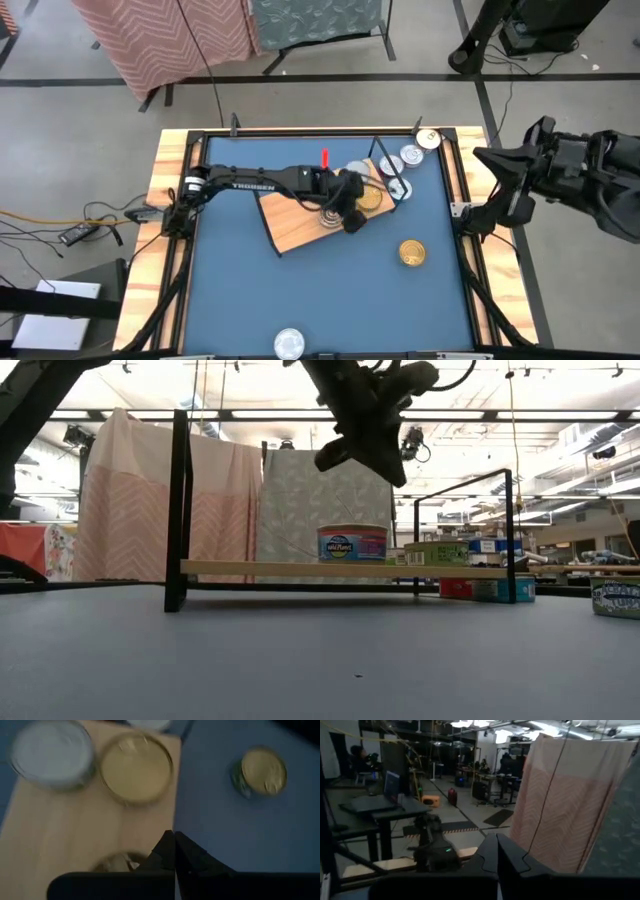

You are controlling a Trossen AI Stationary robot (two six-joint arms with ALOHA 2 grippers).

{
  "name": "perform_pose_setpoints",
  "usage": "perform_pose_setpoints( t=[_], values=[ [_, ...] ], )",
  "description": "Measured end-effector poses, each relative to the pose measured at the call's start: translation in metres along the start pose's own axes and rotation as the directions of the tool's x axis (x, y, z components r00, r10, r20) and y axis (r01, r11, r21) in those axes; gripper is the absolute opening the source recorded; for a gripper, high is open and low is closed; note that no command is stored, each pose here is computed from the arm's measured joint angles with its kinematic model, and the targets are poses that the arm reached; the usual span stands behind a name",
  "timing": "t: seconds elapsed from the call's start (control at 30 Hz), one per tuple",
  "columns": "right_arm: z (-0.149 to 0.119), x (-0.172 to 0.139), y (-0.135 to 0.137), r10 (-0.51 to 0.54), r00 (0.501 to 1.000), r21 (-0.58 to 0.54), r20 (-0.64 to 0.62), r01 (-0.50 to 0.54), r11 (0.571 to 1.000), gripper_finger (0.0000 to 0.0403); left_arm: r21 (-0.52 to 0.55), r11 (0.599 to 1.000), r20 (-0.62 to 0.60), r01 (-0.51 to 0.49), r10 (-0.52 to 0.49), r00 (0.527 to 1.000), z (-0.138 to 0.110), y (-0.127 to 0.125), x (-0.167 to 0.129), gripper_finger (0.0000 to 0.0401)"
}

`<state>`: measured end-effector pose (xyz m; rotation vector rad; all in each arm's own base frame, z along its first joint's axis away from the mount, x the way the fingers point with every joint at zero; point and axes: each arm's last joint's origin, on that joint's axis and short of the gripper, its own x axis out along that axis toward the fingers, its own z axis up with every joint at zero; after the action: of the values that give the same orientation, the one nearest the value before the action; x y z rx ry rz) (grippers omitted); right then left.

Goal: Stack canned seafood by type on shelf
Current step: Put the blue/pink tuna can on the shelf

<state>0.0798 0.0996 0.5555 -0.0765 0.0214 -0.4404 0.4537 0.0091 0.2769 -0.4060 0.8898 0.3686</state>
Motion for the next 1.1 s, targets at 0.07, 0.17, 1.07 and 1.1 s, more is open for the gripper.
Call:
perform_pose_setpoints(
  t=[0.07,0.17,1.07,1.1],
  values=[
    [0.001,-0.002,-0.003,0.009,1.000,-0.003,0.005,-0.009,1.000,0.0004,0.018,1.000,-0.039,0.000,0.001,0.999,-0.008,-0.006,-0.001,0.0001],
    [0.001,-0.003,-0.006,0.022,1.000,0.002,0.006,-0.022,1.000,0.0004,0.032,0.999,-0.096,-0.023,0.026,0.995,-0.019,-0.011,-0.001,0.0001],
    [0.001,-0.007,0.004,0.050,0.999,-0.036,0.008,-0.050,0.998,0.0004,0.055,0.978,-0.271,-0.199,0.206,0.940,-0.053,0.016,0.018,0.0000],
    [0.001,-0.008,0.005,0.054,0.999,-0.038,0.008,-0.054,0.998,0.0004,0.058,0.978,-0.280,-0.201,0.209,0.937,-0.053,0.016,0.018,0.0000]
  ],
)
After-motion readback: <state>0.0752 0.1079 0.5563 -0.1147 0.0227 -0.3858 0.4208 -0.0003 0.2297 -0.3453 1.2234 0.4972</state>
